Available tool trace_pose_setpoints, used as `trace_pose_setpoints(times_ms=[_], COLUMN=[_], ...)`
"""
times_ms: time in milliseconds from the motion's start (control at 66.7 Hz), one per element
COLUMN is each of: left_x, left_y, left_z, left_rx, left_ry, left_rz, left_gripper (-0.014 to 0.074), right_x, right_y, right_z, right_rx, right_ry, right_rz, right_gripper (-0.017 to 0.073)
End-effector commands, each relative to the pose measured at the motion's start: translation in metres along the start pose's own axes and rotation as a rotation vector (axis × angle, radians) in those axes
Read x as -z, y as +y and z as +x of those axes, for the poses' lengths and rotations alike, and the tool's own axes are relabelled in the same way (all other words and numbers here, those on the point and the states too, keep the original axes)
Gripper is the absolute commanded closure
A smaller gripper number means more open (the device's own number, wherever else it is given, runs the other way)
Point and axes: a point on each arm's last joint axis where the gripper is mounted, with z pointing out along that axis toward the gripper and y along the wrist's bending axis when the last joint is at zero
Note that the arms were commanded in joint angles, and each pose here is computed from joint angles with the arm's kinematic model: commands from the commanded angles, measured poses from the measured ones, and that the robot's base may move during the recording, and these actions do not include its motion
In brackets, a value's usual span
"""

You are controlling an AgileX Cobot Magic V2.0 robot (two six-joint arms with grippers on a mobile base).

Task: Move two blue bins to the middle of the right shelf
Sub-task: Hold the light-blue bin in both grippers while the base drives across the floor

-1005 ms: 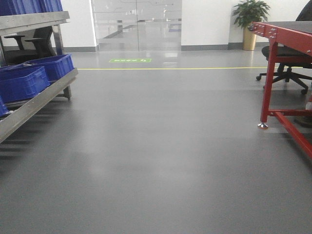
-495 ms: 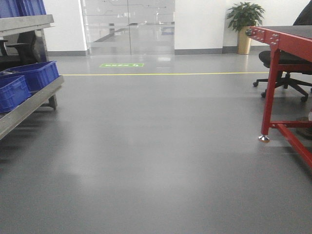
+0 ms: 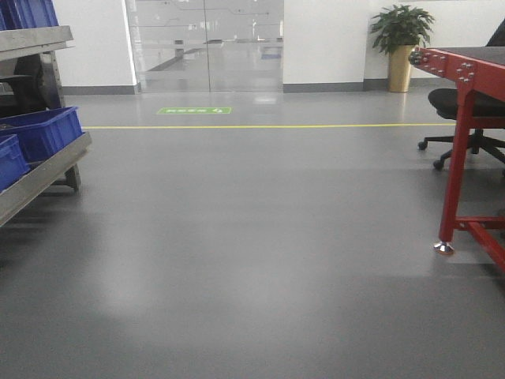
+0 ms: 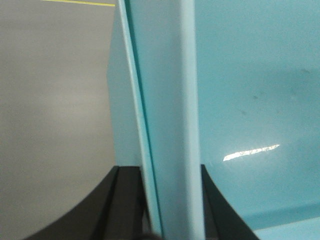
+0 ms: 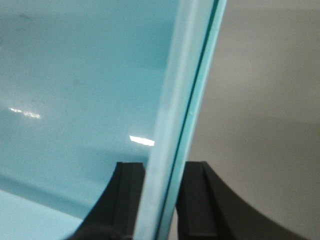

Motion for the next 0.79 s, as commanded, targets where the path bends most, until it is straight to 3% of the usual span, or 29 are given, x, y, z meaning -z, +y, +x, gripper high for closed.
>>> trace_pose_setpoints(times_ms=[0,780], left_x=[0.0136,0.0136], left_y=[-0.0062,-0.0055], left_z=[-0.0195,-0.0196], left_rx=[0.025,0.023], left_ry=[-0.176,-0.176], left_rz=[0.040,0.036], left_gripper=[0.0705,0.0705], right_x=[0.0106,0.0106], right_y=[0.0030,0.0030], right_z=[-0.0074,-0.0074], right_rx=[0.021,0.021], right_ry=[-0.074,-0.074], right_rz=[-0.018,-0.018], right_gripper=[0.0713,0.0713])
